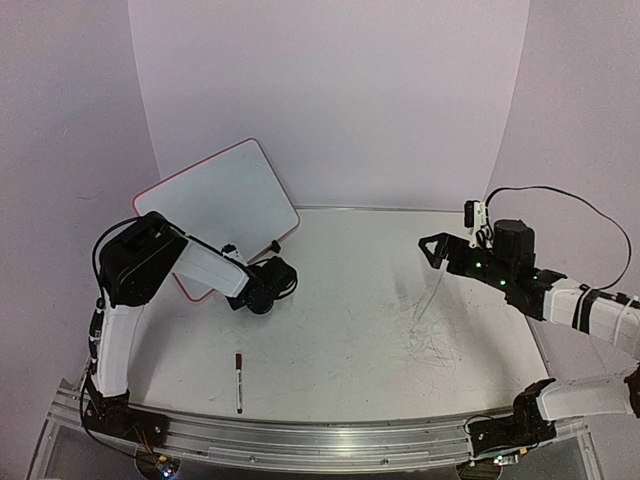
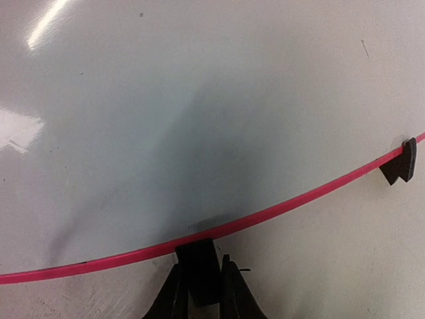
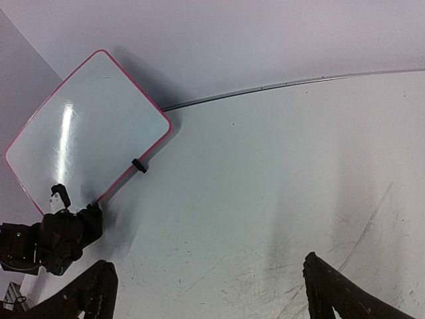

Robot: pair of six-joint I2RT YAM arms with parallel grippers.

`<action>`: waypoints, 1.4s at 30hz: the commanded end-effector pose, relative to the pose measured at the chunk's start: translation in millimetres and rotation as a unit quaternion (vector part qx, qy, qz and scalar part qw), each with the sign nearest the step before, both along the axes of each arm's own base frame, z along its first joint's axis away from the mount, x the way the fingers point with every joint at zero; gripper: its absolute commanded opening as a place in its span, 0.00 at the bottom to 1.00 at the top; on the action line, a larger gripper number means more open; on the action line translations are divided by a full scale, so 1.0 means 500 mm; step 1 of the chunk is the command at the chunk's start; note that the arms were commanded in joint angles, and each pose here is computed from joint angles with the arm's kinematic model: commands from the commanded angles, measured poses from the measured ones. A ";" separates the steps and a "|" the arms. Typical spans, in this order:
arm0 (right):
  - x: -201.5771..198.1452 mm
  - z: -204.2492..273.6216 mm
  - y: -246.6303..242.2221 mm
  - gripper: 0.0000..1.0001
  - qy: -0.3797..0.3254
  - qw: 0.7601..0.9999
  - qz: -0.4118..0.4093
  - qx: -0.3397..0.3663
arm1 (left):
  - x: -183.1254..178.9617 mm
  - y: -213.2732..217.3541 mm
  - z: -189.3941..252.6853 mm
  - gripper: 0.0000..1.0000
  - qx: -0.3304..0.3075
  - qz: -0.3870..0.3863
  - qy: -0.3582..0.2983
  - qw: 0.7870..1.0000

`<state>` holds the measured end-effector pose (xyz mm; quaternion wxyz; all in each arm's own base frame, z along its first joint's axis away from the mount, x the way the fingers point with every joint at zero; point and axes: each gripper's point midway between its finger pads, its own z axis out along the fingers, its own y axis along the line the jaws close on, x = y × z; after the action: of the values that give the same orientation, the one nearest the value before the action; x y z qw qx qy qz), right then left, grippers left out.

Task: Write a sentence on the whiteboard
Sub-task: Move the whiteboard to the center of the board.

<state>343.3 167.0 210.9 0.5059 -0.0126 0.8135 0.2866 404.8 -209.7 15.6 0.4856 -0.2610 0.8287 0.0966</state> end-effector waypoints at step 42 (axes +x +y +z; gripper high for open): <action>-0.088 0.120 -0.031 0.98 -0.070 0.996 -0.046 0.014 | -0.410 -0.554 0.002 0.00 0.054 -0.492 0.004 0.869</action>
<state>305.6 156.9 256.9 0.5606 0.0005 0.7846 0.2648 234.9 -436.3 12.1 0.4981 0.1298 0.8556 -0.0550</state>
